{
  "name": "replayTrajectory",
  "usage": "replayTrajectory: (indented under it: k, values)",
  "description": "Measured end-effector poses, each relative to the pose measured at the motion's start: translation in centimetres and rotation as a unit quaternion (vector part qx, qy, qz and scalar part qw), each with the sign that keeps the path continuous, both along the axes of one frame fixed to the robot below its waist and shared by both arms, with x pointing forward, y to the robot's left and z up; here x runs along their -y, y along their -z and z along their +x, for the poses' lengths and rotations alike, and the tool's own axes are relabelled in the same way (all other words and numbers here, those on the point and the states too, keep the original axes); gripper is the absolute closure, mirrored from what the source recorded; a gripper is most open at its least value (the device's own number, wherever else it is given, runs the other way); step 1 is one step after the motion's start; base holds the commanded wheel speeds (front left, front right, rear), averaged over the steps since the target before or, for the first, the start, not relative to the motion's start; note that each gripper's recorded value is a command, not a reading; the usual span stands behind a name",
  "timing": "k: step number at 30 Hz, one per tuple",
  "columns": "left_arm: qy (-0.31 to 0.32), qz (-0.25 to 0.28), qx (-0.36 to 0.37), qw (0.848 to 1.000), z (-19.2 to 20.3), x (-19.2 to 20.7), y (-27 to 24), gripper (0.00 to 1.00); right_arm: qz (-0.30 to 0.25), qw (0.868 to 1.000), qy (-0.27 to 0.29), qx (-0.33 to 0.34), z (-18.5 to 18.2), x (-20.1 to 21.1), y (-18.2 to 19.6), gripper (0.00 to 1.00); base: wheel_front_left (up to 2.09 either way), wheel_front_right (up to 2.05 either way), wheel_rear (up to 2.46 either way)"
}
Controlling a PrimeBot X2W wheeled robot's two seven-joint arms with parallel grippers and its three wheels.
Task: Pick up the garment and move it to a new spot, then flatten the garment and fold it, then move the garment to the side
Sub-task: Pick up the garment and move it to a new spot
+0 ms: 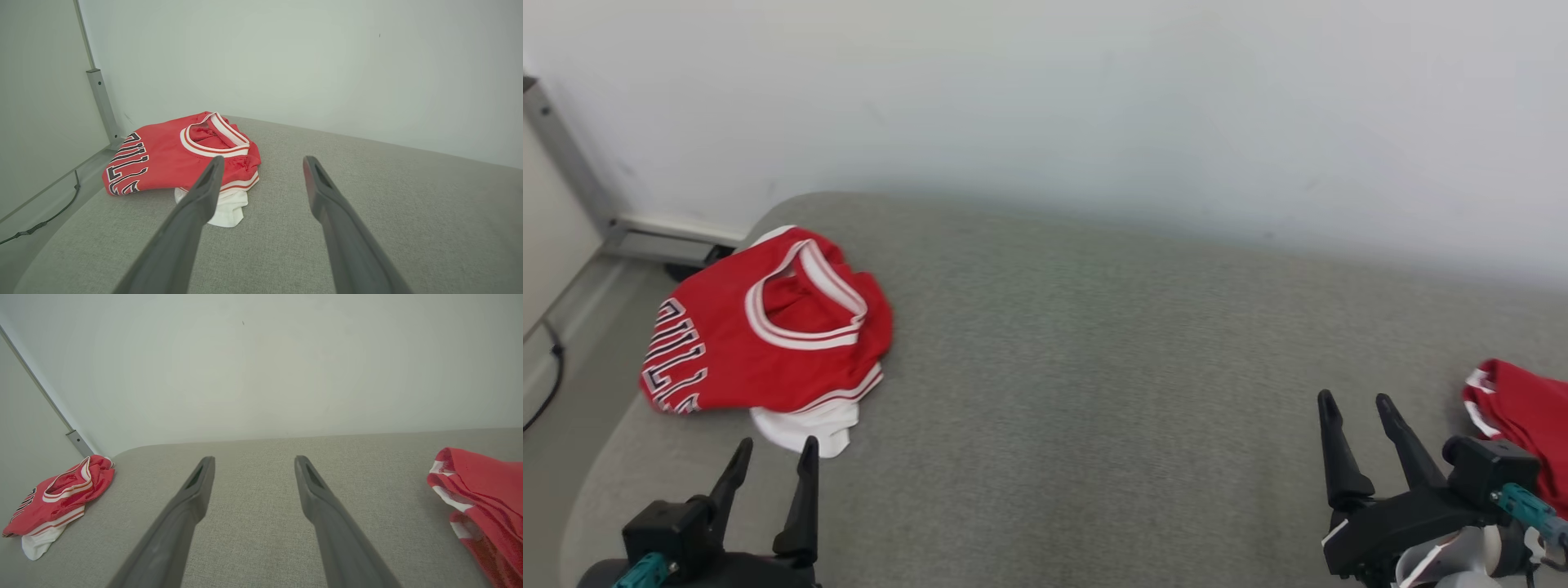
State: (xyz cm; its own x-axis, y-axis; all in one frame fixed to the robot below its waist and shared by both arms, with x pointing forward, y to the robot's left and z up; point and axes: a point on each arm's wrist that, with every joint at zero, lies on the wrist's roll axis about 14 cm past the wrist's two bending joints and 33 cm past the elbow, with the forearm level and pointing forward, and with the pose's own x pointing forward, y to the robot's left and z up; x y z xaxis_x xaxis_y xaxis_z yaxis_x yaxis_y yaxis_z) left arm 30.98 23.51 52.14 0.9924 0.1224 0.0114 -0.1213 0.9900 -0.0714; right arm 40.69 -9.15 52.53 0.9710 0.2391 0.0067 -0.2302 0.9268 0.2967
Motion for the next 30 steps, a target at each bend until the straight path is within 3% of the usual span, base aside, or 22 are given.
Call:
replayTrajectory:
  k: [21,28,30]
  values:
    - [-0.137,-0.012,-0.03,0.99,-6.3,-6.8,1.3,0.0,-0.003,0.99,-0.141,-0.023,1.9,-11.0,1.2,0.0,0.0,0.0,0.0]
    - [-0.119,-0.028,-0.046,0.991,-3.8,-7.4,0.9,0.0,-0.004,0.986,-0.167,-0.027,1.7,-12.3,1.7,0.0,0.0,0.0,0.0]
    - [-0.126,-0.058,-0.065,0.988,-2.7,-7.9,1.4,0.0,-0.009,0.985,-0.173,-0.025,1.9,-12.5,1.6,0.0,0.0,0.0,0.0]
